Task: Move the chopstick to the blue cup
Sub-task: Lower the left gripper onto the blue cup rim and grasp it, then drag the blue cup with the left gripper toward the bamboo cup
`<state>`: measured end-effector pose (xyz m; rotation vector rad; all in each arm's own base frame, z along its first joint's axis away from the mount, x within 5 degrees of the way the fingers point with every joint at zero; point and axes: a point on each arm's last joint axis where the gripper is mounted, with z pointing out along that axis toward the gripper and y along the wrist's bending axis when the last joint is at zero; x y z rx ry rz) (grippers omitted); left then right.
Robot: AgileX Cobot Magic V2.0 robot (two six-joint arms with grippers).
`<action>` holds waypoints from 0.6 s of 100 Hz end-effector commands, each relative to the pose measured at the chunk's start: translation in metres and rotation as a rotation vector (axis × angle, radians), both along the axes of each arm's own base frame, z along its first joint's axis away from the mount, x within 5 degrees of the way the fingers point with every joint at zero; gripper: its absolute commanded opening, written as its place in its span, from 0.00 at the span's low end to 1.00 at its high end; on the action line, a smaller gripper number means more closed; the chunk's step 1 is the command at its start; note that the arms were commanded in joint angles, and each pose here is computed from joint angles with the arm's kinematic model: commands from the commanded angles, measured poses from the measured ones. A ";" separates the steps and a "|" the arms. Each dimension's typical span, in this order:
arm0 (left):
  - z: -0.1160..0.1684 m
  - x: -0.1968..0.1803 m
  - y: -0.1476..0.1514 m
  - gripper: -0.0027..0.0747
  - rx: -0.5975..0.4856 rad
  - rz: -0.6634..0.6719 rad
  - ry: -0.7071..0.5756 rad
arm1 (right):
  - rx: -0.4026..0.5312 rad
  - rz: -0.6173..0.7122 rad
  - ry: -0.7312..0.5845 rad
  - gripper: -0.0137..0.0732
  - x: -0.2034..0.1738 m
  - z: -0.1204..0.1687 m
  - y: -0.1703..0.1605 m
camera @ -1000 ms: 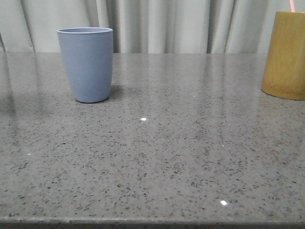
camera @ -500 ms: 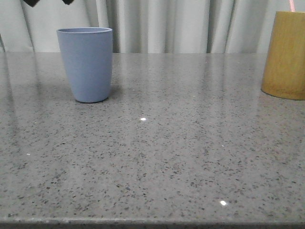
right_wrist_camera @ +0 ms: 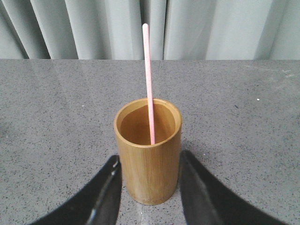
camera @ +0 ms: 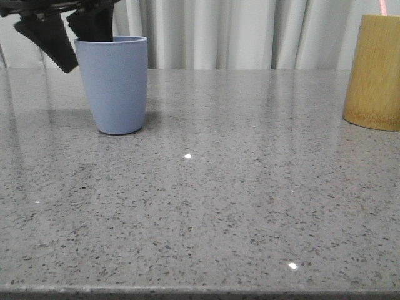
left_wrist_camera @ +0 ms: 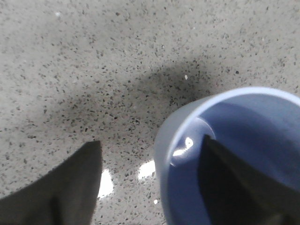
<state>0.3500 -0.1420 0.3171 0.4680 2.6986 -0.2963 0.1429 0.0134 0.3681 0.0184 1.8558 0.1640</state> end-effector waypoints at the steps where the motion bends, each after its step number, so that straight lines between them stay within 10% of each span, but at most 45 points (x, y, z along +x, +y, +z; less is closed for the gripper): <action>1: 0.028 -0.006 -0.002 0.37 -0.054 -0.002 -0.087 | 0.005 -0.008 -0.114 0.52 0.001 0.019 -0.001; 18: 0.028 -0.006 -0.002 0.01 -0.054 -0.002 -0.086 | 0.005 -0.008 -0.114 0.52 0.001 0.019 -0.001; 60: 0.049 -0.007 -0.022 0.01 -0.169 -0.025 -0.173 | 0.005 -0.008 -0.111 0.52 0.001 0.019 -0.001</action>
